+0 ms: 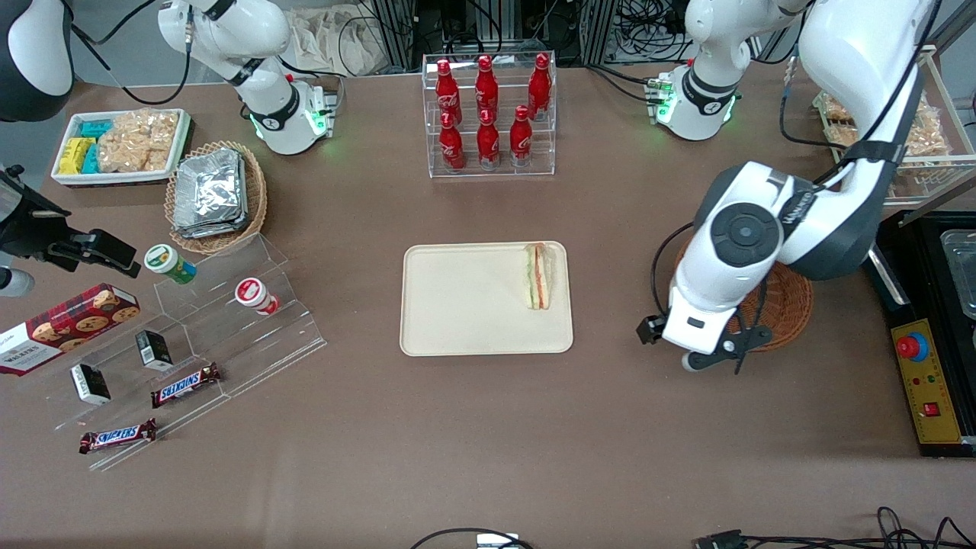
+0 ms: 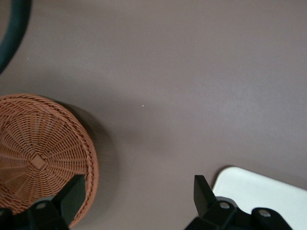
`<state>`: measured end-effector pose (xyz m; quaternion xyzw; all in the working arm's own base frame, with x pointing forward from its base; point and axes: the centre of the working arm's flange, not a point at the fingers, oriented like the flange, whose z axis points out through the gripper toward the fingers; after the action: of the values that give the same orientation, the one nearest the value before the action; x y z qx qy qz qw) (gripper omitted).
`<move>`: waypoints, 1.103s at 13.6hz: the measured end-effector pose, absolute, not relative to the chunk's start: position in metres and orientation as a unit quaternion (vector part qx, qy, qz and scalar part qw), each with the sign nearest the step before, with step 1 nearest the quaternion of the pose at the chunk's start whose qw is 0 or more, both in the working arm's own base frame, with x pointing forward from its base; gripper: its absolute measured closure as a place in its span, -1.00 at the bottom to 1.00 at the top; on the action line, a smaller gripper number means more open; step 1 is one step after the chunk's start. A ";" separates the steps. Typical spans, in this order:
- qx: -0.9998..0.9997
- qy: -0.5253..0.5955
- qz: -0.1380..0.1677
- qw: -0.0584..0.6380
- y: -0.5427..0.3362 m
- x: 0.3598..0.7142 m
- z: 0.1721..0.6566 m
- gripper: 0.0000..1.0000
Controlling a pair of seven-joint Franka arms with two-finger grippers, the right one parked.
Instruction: Place sandwich from basket to tray
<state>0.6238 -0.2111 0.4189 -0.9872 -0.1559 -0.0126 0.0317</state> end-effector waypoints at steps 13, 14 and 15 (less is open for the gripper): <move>-0.999 0.000 0.014 0.031 -0.042 0.560 0.594 -1.00; -0.999 0.014 0.010 0.033 -0.040 0.554 0.602 -1.00; -0.999 0.025 0.006 0.034 -0.039 0.548 0.608 -1.00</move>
<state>0.5485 -0.0390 0.6084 -0.9991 0.0254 0.0058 0.0340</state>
